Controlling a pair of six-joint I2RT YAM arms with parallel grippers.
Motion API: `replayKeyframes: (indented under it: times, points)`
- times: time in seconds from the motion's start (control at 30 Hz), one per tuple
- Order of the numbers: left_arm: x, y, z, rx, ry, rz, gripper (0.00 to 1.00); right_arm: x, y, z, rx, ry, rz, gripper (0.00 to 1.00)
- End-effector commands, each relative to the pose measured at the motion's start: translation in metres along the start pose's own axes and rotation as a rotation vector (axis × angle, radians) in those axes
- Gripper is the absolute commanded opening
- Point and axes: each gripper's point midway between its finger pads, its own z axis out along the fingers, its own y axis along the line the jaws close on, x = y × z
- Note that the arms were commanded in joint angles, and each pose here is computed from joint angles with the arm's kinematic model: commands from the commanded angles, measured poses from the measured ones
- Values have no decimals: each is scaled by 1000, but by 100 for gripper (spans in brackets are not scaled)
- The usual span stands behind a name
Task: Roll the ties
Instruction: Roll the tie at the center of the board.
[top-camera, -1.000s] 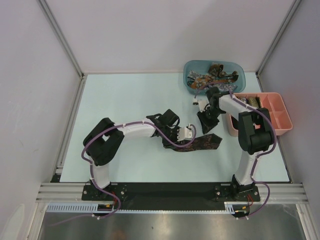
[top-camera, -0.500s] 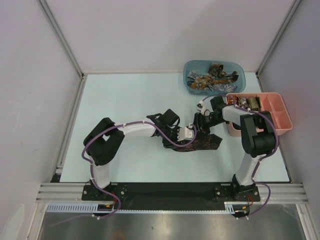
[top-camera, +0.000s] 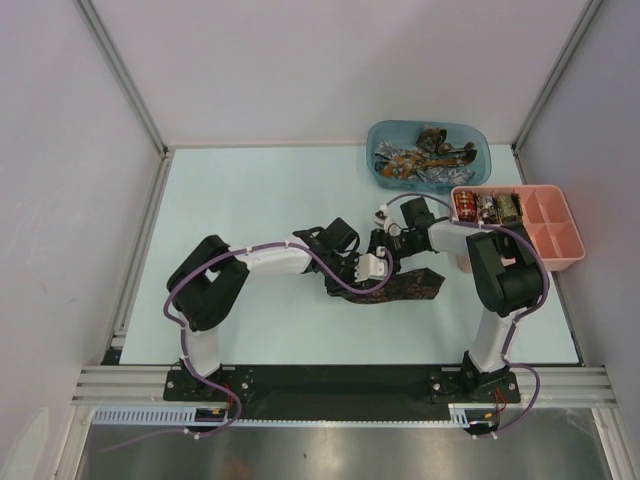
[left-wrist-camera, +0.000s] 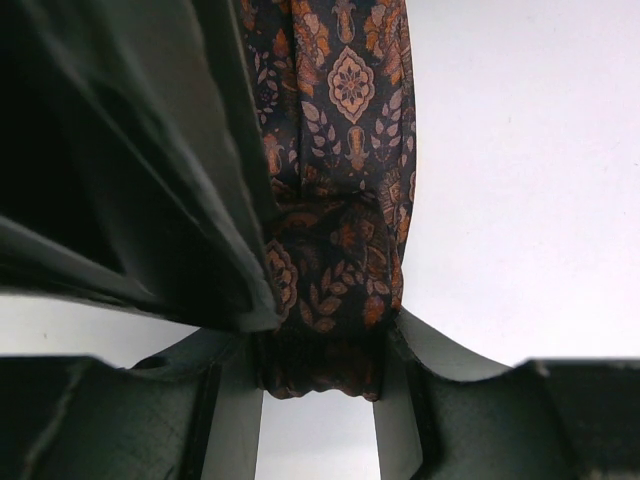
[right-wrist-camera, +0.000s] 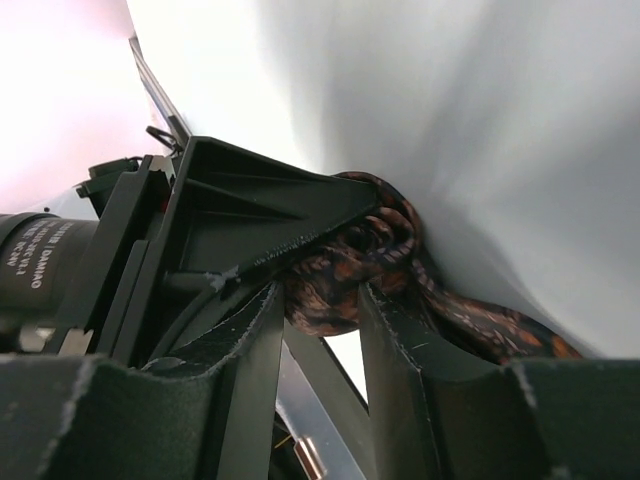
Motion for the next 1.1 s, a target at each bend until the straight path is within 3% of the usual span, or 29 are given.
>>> replayKeyframes:
  times: [0.0,0.3,0.43,0.57,0.63,0.7,0.77,0.87,1.07]
  points:
    - [4,12,7,-29,17,1,5,7,-1,7,-17,20,-3,40]
    - [4,12,7,-29,19,-1,6,23,-4,10,-3,72,-3,22]
    - [4,13,7,-29,19,-1,6,24,-10,10,18,76,-9,0]
    - [4,14,6,-37,19,-7,10,29,-25,11,69,93,-11,0]
    - [1,13,4,-31,3,-21,23,30,-33,9,95,95,-1,0]
    - [-4,16,-3,-30,-38,-39,44,32,-40,8,118,101,2,0]
    - [-16,16,-15,-25,-115,-60,59,32,-47,5,143,100,0,0]
    - [-30,12,-28,-23,-198,-63,75,33,-57,0,175,99,7,0]
    - [-43,9,-30,-12,-262,-83,86,36,-73,-14,241,93,30,0]
